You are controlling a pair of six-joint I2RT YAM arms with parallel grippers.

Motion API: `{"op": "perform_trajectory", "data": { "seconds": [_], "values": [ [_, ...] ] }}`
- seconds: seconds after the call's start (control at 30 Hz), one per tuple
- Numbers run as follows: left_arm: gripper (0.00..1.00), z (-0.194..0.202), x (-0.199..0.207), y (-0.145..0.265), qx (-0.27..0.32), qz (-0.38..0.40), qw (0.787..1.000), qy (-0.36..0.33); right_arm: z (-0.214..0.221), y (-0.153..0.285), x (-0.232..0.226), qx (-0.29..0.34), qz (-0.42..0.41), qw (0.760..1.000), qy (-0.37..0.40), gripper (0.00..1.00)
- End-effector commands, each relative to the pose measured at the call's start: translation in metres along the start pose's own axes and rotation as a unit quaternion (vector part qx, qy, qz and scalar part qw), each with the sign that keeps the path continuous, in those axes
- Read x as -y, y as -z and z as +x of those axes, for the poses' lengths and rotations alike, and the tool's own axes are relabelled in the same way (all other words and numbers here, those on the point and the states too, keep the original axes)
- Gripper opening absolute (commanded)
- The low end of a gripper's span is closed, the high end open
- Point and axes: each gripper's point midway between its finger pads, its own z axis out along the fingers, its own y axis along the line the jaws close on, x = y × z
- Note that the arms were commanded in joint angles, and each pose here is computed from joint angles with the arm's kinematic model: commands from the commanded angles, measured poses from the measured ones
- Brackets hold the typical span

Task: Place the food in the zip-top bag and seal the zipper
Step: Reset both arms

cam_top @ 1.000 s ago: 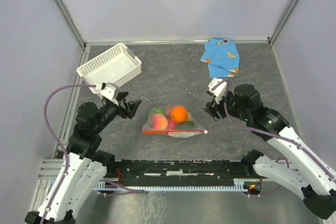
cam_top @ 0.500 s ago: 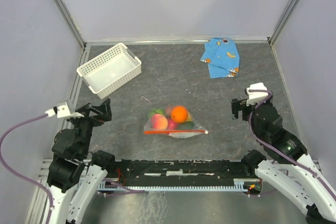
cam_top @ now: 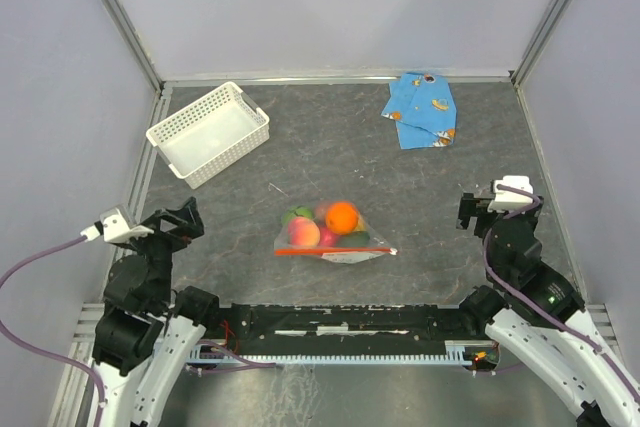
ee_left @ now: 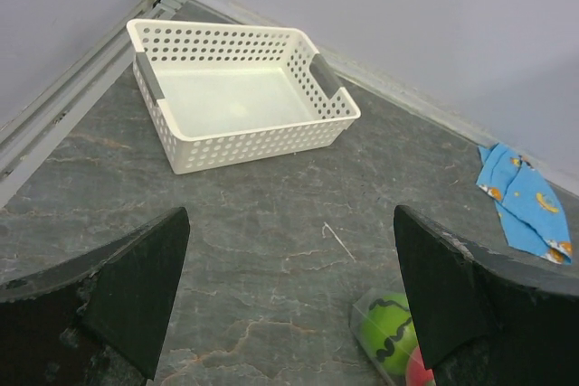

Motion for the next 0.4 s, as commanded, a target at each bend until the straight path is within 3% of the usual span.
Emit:
{"op": "perform_trajectory", "data": {
  "seconds": [0.0,0.37],
  "values": [
    [0.99,0.0024,-0.0003,-0.0063,-0.008,-0.018,1.0,0.014,-0.0107,-0.0008,0.0053,0.017,0.019,0.999,-0.02,0.99],
    [1.0,0.0063,0.0013,-0.0037,-0.003,0.002,1.0,0.009,-0.0102,0.0004,0.0061,0.022,0.016,0.999,-0.018,0.99]
  ]
}}
